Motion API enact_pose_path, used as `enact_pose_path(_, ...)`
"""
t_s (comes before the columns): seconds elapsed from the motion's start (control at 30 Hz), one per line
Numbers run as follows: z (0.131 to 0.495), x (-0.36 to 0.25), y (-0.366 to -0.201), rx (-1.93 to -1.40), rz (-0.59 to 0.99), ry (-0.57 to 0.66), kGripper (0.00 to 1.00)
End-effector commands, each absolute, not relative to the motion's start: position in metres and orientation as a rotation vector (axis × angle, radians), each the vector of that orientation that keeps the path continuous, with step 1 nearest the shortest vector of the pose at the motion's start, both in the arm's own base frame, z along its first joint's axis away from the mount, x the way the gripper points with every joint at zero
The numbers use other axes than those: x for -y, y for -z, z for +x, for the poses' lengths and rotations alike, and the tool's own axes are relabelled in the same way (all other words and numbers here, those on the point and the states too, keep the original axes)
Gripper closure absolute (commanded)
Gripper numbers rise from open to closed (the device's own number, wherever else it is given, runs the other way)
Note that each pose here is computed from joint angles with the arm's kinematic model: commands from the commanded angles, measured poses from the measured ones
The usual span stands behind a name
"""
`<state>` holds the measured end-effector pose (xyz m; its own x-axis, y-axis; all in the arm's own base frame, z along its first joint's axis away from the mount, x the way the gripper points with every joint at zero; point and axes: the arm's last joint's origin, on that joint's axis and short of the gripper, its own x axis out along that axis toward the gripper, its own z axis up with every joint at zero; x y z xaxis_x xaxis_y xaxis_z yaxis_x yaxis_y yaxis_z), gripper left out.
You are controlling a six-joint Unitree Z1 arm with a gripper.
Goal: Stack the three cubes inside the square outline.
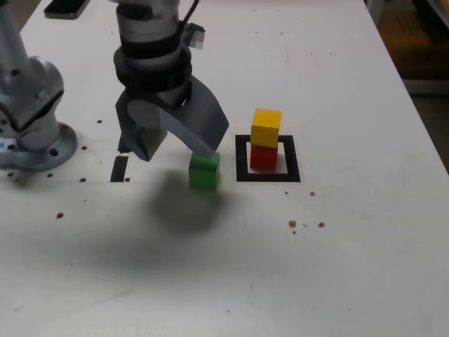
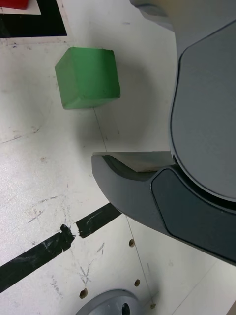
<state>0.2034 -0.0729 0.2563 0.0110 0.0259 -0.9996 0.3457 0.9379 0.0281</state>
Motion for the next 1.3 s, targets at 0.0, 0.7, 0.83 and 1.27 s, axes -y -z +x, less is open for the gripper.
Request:
enact_pose_path(0.0,0.206,0.073,-0.250,-1.564,0.312,0.250,0.05)
enact_pose_path(0.7,0.242,0.078,-0.219,-1.613,0.350,0.250,0.06)
enact_pose_path(0.83,0.245,0.079,-0.216,-1.614,0.347,0.251,0.09)
enact_pose_path(1.27,0.243,0.078,-0.210,-1.624,0.336,0.231,0.43)
